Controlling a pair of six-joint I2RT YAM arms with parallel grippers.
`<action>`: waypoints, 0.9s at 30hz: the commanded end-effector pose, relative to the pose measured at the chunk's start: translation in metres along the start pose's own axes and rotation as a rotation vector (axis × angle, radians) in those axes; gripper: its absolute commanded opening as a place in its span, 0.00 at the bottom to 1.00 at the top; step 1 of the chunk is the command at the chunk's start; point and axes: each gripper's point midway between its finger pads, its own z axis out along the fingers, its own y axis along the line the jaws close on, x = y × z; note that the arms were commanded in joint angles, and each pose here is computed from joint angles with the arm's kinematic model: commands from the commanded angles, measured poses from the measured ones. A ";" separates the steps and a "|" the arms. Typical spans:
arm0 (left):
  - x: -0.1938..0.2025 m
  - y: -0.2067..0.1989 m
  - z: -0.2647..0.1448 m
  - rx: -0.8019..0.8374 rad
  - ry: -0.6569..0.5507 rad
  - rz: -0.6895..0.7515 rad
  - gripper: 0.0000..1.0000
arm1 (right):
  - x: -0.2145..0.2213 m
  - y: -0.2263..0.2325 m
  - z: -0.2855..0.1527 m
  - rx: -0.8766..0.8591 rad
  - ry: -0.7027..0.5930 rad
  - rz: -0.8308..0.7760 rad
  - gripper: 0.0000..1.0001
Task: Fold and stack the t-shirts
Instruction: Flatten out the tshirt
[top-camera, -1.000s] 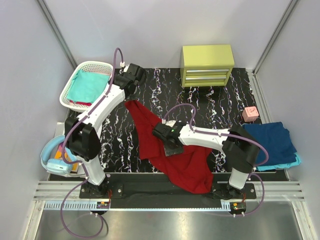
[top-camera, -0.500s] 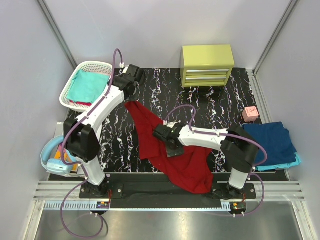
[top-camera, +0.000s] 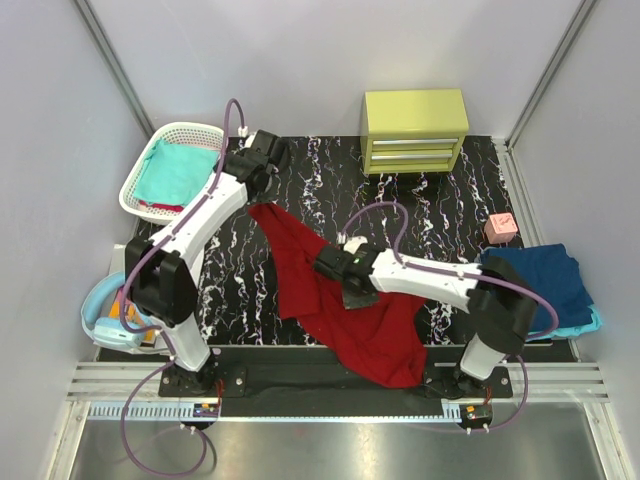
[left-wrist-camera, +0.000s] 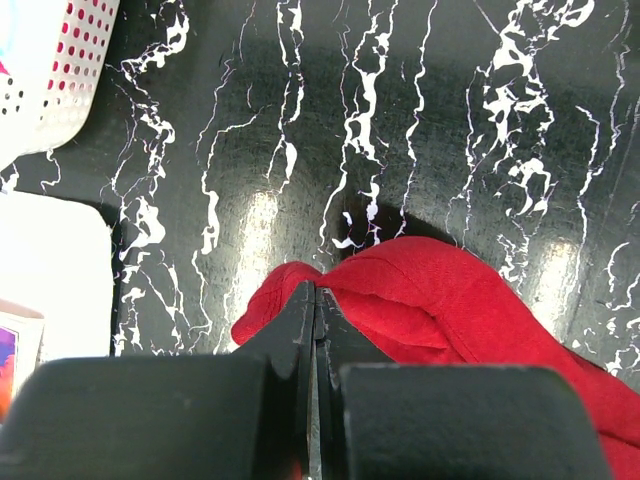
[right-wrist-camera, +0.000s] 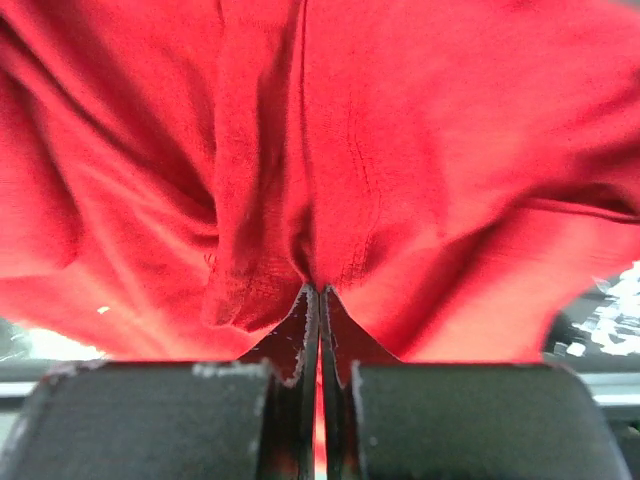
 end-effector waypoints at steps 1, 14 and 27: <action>-0.030 0.003 -0.038 0.069 -0.111 -0.060 0.00 | -0.067 -0.013 -0.084 -0.040 -0.277 0.086 0.00; -0.098 0.009 -0.171 0.240 -0.370 -0.170 0.00 | -0.202 -0.097 -0.302 -0.026 -0.856 0.273 0.00; -0.100 0.068 -0.312 0.326 -0.600 -0.312 0.00 | -0.194 -0.196 -0.432 -0.074 -1.145 0.451 0.00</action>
